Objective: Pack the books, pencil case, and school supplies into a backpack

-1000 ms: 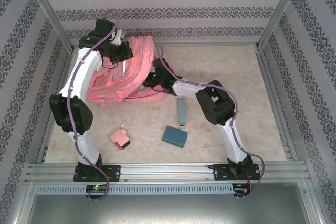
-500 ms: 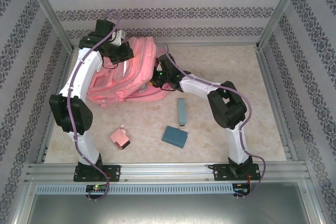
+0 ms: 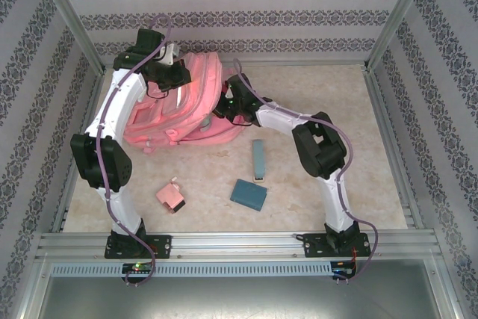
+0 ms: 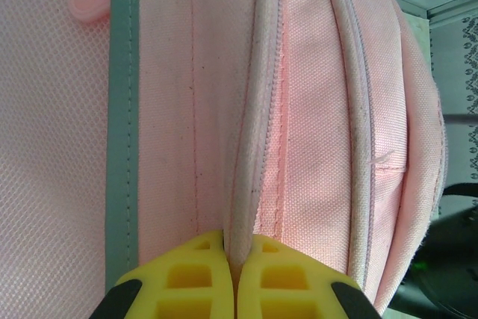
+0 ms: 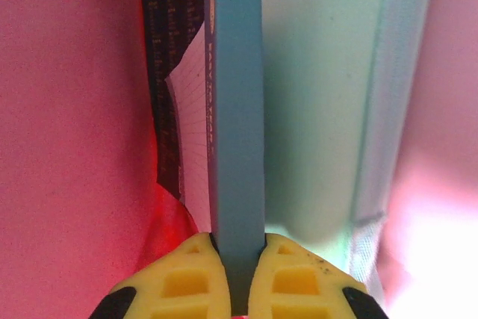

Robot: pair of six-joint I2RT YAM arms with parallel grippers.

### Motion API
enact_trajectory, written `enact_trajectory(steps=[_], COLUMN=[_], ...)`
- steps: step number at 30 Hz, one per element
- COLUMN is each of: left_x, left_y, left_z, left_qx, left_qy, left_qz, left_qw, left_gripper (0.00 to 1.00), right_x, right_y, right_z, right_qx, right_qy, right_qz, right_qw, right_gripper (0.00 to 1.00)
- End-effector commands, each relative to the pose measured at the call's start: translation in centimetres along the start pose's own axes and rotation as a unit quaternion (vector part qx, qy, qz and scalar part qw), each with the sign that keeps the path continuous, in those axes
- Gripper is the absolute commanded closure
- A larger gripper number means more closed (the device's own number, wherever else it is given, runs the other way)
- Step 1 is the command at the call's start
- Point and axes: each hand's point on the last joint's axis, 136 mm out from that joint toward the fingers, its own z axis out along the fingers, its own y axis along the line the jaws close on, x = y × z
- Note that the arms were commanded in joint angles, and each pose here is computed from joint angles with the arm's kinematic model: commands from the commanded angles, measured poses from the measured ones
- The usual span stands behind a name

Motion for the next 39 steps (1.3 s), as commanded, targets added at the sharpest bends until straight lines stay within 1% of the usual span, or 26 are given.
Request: enact_trajectory(steps=[1, 2, 3, 6, 10, 13, 18, 23, 26, 30, 32, 36, 39], left_x=[-2.1, -2.1, -2.1, -2.0, -1.8, -1.7, -1.5, -1.6, -1.9, -1.9, -1.8, -1.7, -1.5], left_y=[-2.6, -2.6, -2.5, -2.4, -2.1, -2.0, -2.1, -2.8, -3.3, -3.9, -4.0, -3.9, -3.7], left_z=[-2.2, -2.1, -2.2, -2.0, -1.8, -1.5, -1.2, -1.7, -2.4, -3.4, -3.7, -3.9, -3.7], left_qx=[0.05, 0.05, 0.049, 0.046, 0.044, 0.048, 0.056, 0.073, 0.094, 0.128, 0.134, 0.136, 0.135], left_qy=[-0.049, -0.049, -0.049, -0.046, -0.043, -0.041, -0.04, -0.043, -0.047, -0.045, -0.042, -0.043, -0.042], left_qz=[0.021, 0.021, 0.021, 0.023, 0.023, 0.021, 0.021, 0.026, 0.03, 0.037, 0.037, 0.038, 0.032], left_qw=[0.997, 0.997, 0.997, 0.998, 0.998, 0.998, 0.997, 0.996, 0.994, 0.99, 0.989, 0.989, 0.989], left_gripper=[1.0, 1.0, 1.0, 1.0, 1.0, 1.0, 1.0, 1.0, 1.0, 1.0, 1.0, 1.0, 1.0], right_x=[1.6, 1.7, 1.7, 1.6, 1.2, 1.5, 2.9, 5.1, 6.5, 8.1, 9.0, 10.8, 12.4], right_y=[0.6, 0.9, 1.0, 1.6, 2.4, 2.4, 0.7, -2.5, -4.8, -8.3, -9.8, -11.8, -13.1], right_z=[1.8, 2.0, 1.9, 0.9, -2.2, -4.5, -7.9, -11.6, -14.1, -17.4, -18.9, -20.2, -19.9], right_qx=[0.003, 0.003, 0.002, 0.004, 0.014, 0.024, 0.057, 0.124, 0.178, 0.256, 0.285, 0.313, 0.325], right_qy=[0.031, 0.033, 0.033, 0.027, 0.007, -0.001, -0.002, 0.004, 0.005, 0.01, 0.012, 0.025, 0.045], right_qz=[-0.006, -0.009, -0.01, -0.021, -0.047, -0.061, -0.079, -0.107, -0.128, -0.153, -0.158, -0.156, -0.153], right_qw=[1.0, 0.999, 0.999, 0.999, 0.999, 0.998, 0.995, 0.987, 0.976, 0.954, 0.945, 0.937, 0.932], right_gripper=[0.98, 0.95, 0.9, 0.7, 0.47, 0.39, 0.37, 0.37, 0.36, 0.36, 0.34, 0.33, 0.33])
